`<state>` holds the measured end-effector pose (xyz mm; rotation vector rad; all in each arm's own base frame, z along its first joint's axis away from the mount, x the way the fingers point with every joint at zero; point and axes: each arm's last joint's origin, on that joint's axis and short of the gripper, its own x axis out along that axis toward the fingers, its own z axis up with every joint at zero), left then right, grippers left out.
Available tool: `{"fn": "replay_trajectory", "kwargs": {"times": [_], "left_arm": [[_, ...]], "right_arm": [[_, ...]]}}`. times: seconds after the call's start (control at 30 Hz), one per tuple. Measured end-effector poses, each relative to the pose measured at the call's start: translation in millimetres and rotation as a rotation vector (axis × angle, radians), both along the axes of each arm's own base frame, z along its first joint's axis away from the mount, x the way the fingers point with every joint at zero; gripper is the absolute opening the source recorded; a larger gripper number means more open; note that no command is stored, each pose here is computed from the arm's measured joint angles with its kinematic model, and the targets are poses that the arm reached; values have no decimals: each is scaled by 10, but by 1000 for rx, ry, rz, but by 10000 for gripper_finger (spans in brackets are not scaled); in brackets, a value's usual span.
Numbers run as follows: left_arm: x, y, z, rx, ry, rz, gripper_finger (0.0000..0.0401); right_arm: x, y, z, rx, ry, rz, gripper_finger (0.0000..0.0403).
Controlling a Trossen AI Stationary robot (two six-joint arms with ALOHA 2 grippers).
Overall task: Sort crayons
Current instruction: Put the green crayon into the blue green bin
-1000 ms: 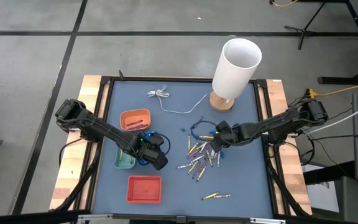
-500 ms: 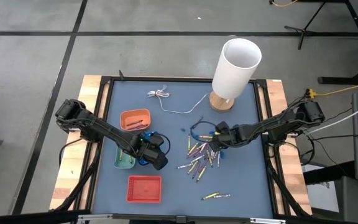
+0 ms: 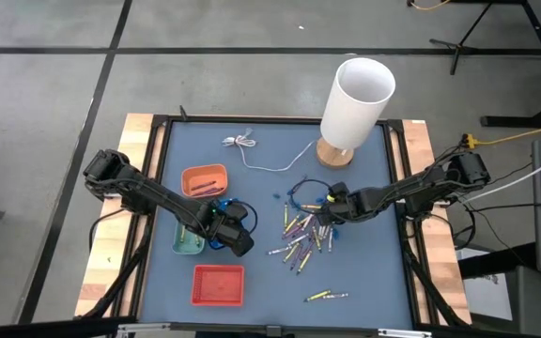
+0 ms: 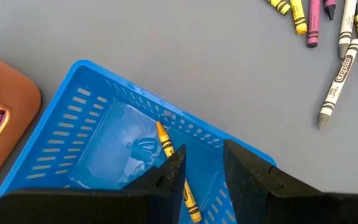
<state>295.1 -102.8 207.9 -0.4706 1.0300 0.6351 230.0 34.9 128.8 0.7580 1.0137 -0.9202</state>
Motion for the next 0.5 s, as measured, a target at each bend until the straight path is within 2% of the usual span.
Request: {"fn": "replay_trajectory", "kwargs": {"times": [0.23, 0.5], "left_arm": [[0, 0, 0, 8, 6, -20, 92], [0, 1, 0, 23, 17, -56, 92]], "right_arm": [[-1, -5, -3, -15, -4, -14, 94], [-4, -14, -1, -43, -10, -26, 14]]}}
